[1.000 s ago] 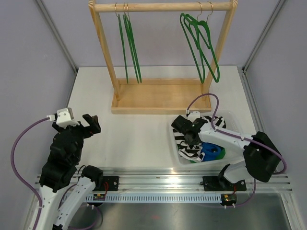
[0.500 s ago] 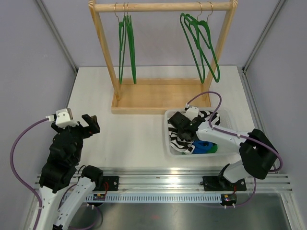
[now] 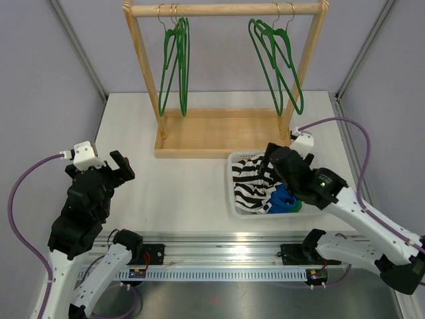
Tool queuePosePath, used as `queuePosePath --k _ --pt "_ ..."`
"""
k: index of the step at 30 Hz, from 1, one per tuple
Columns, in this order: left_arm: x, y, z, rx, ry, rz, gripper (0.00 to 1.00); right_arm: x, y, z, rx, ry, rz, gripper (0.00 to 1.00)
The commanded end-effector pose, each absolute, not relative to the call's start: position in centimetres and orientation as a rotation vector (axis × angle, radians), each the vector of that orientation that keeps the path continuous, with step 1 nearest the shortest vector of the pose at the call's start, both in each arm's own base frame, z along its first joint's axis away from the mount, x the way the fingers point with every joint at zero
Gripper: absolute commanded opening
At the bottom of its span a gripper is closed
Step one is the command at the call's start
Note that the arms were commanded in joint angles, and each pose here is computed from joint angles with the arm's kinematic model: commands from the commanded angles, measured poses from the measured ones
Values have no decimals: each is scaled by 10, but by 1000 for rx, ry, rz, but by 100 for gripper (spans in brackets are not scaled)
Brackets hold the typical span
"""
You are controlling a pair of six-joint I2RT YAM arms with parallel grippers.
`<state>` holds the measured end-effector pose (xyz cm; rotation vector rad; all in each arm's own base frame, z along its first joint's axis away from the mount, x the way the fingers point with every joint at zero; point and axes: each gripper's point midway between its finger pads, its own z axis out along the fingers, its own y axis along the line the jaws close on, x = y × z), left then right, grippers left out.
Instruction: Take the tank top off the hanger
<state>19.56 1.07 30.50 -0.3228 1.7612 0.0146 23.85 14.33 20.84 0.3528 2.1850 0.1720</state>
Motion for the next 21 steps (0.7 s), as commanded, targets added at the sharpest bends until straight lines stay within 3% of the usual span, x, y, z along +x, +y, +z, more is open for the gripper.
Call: queuePosePath --k 1,9,21 --pt "195 20 308 -377 1786 74 99 232 120 260 218 2078 158 100" --pt "191 15 307 -284 1829 80 99 204 62 320 102 1943 59 99" --pt "190 7 301 -211 1819 40 99 182 27 319 89 1963 -44 99"
